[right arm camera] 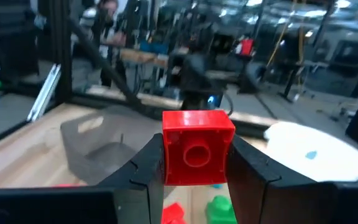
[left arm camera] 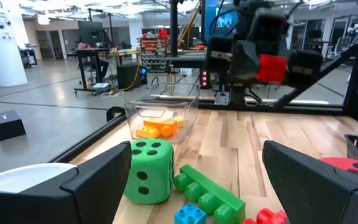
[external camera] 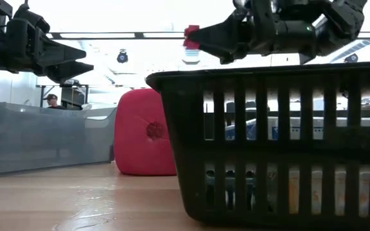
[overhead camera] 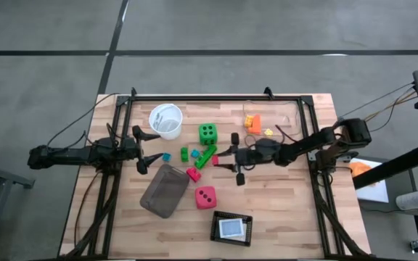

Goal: Pick & Place Toys
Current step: Put the top red game piece into the transparent bin

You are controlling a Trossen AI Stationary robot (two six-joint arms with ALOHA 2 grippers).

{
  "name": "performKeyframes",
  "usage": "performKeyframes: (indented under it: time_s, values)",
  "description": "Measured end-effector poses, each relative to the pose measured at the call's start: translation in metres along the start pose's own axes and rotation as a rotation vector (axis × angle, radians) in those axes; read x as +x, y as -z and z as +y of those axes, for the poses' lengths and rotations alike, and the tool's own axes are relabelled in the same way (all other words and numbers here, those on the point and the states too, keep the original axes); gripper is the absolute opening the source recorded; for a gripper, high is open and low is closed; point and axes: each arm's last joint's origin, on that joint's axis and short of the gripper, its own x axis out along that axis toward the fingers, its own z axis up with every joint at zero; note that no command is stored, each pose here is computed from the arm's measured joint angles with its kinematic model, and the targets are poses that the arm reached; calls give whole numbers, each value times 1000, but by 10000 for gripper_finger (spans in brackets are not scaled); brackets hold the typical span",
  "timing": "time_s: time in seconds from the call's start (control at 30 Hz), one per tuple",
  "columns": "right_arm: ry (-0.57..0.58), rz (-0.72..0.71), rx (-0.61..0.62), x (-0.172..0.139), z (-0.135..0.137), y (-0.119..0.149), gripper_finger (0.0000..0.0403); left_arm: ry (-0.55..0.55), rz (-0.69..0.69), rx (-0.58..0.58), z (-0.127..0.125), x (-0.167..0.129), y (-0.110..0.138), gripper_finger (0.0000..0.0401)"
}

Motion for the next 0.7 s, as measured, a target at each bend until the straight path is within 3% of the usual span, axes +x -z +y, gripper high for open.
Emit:
performKeyframes:
  time_s: [0.3,0.53,0.7]
  values:
    - [339,28,51,-35,-24,12,122,-1,-1,-2,0,0,0,362]
    - [728,63,76,-65,-41,15,122,-1,-1,-2,0,0,0,362]
    - [950,175,77,-83,-51,22,122,-1,-3,-2,0,0,0,362]
